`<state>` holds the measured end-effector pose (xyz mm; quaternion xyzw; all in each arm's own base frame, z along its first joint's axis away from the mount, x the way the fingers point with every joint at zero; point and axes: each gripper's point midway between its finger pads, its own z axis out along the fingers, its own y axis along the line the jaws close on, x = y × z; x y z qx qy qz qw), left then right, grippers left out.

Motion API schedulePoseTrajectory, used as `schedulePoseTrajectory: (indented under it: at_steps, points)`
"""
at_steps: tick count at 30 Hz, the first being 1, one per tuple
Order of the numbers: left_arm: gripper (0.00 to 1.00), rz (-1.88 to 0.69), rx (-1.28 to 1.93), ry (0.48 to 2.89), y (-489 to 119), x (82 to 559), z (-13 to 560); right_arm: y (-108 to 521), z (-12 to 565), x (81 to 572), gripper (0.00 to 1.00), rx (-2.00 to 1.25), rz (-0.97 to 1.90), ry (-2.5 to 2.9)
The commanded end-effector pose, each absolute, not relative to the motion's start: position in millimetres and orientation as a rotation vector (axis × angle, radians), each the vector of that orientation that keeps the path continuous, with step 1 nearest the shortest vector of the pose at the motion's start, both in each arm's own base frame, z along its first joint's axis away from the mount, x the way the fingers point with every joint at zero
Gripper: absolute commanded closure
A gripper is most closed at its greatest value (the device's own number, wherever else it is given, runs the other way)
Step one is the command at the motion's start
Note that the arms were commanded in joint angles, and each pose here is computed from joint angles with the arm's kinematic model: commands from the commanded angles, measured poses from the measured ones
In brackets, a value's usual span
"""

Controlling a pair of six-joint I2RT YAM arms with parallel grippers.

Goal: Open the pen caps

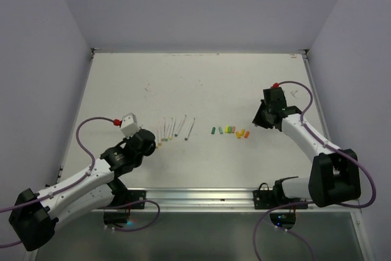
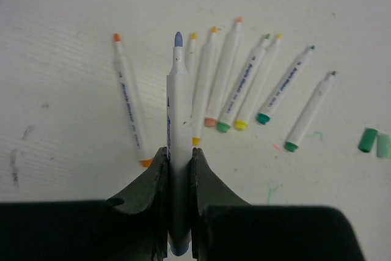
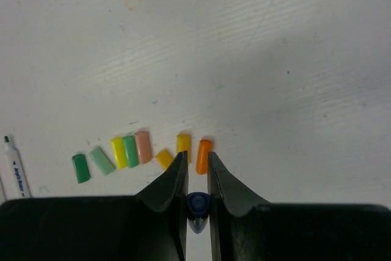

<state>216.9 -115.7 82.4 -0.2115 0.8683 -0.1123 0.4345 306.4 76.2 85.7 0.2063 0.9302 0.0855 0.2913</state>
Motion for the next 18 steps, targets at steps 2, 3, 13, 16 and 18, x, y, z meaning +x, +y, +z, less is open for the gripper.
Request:
schedulePoseTrajectory:
  at_steps: [2,3,13,16,18]
  points:
    - [1.0,-0.022,-0.735,2.141,-66.1,203.4,53.5,54.3,75.8,297.5,1.0,0.537,0.125,2.5]
    - [1.0,-0.001,-0.754,2.144,-62.4,200.8,49.7,52.9,69.1,295.0,1.0,0.539,0.119,2.521]
    - [0.96,0.104,-0.877,2.13,-48.1,194.0,29.1,61.6,35.5,287.7,1.0,0.522,0.188,2.603]
    - [0.9,0.092,-0.891,2.108,-50.8,199.4,30.8,63.4,30.5,286.5,0.98,0.521,0.197,2.615]
    - [0.85,0.085,-0.893,2.095,-53.1,204.2,32.5,64.9,27.2,285.4,0.93,0.52,0.209,2.619]
